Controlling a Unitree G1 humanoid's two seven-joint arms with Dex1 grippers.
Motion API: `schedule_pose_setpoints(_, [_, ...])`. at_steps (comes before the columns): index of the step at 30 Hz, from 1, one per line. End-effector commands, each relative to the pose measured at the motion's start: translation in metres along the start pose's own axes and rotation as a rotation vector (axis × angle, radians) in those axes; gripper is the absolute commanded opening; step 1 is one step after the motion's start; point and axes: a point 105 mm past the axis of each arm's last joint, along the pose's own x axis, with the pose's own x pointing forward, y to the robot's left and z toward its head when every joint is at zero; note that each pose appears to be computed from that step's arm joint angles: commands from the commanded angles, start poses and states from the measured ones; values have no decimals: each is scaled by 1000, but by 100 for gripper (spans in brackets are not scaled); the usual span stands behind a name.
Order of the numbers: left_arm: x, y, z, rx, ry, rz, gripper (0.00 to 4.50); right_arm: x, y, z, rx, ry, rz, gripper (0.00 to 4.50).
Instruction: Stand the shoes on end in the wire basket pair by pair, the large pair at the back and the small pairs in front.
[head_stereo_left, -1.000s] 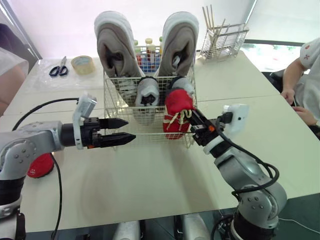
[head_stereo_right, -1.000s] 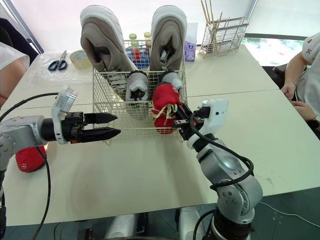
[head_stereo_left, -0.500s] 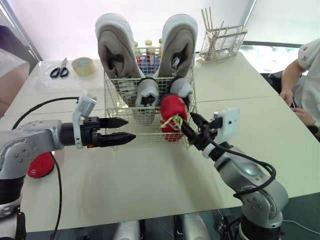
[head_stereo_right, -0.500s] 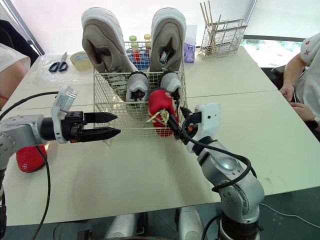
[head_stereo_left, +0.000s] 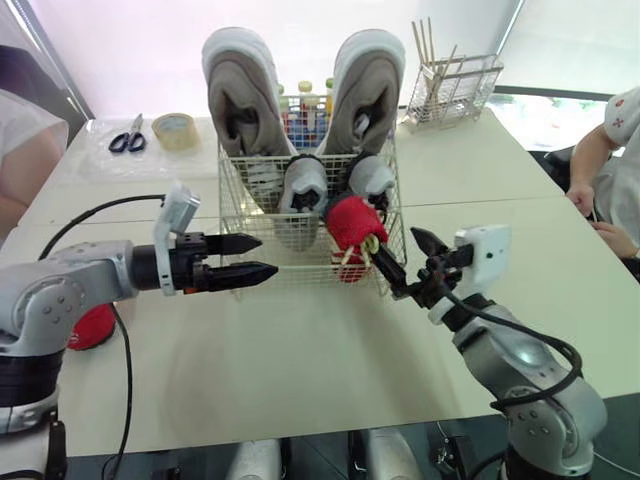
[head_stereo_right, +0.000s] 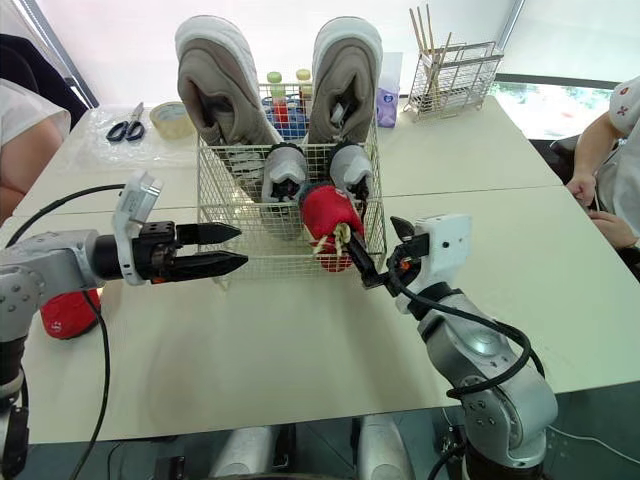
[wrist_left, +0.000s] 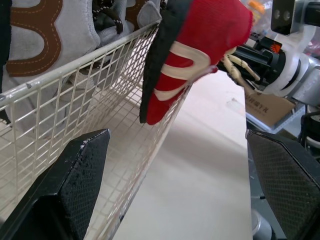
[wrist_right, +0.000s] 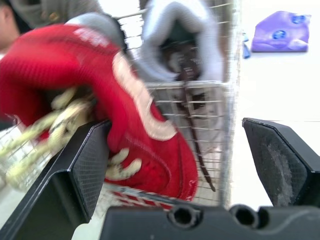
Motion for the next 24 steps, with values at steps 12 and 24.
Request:
schedule_pose_setpoints(12, [1, -3, 4, 28, -9, -12, 450, -4, -23, 14, -47, -27, -106, 445])
schedule_pose_setpoints(24, [1, -3, 3, 25, -10, -9, 450, 1, -5, 22, -176, -15, 19, 445])
